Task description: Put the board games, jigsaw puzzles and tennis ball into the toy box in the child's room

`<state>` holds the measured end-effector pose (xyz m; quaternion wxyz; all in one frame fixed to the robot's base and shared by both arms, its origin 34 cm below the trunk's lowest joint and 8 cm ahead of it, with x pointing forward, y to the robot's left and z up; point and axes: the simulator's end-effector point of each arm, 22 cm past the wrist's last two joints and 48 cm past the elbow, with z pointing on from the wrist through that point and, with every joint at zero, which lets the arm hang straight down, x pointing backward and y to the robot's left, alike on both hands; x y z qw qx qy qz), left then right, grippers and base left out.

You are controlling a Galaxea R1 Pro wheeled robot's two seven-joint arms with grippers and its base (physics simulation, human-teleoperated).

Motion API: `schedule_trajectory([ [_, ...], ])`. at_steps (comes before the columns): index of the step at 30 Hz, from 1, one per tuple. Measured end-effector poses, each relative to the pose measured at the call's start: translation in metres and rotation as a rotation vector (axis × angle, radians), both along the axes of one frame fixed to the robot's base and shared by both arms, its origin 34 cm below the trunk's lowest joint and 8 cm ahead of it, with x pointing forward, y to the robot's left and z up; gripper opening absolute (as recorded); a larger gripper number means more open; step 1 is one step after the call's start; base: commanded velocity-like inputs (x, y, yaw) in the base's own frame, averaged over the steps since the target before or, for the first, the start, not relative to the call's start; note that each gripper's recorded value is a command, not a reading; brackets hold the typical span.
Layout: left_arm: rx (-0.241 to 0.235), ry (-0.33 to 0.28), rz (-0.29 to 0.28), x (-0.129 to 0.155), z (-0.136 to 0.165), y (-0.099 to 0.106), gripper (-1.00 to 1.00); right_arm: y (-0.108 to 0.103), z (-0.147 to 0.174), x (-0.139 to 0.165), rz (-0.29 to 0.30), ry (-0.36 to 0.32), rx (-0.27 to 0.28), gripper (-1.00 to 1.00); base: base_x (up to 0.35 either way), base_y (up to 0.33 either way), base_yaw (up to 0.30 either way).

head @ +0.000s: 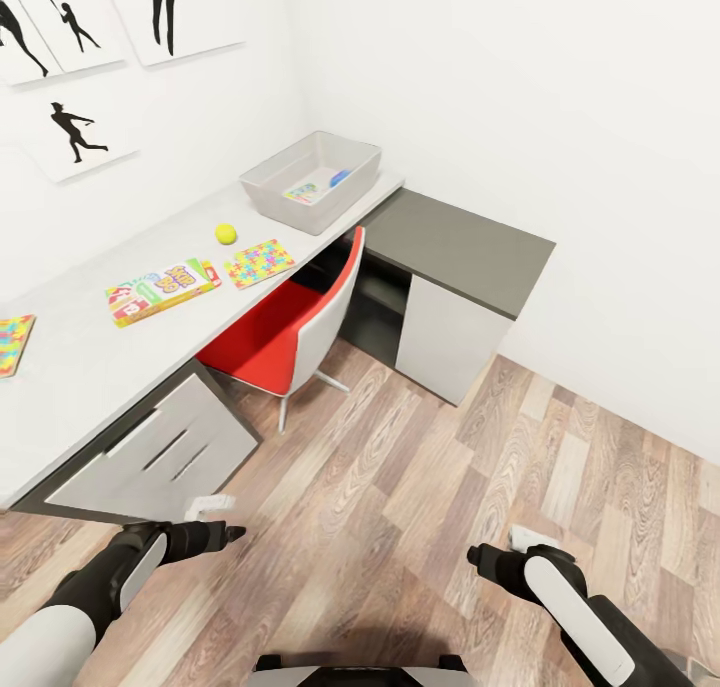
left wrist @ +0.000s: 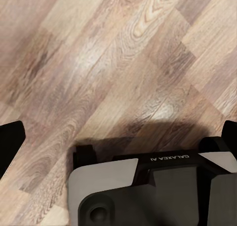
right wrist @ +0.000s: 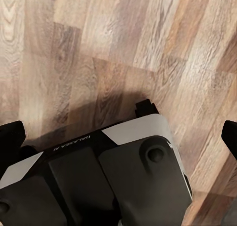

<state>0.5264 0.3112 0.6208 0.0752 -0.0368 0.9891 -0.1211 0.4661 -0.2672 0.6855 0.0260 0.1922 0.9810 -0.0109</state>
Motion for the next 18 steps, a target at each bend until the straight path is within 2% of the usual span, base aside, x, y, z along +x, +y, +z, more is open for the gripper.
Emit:
schedule_trajectory([
  [4, 0.0, 0.0, 0.0, 0.0001, 0.0001, 0.0, 1.0, 0.0, 0.0001, 0.0003, -0.001, -0.001, 0.0, 1.0, 0.0, 0.273, -0.016],
  [8, 0.0, -0.002, 0.0, 0.0008, 0.0009, 0.0002, 1.0, 0.0001, 0.0007, 0.0008, -0.001, -0.003, 0.0, 1.0, 0.0, 0.227, -0.151],
  [18, 0.0, -0.01, 0.0, 0.0037, 0.004, 0.0001, 1.0, 0.0001, 0.0034, 0.0031, -0.003, -0.01, 0.001, 1.0, 0.0, 0.057, -0.228],
])
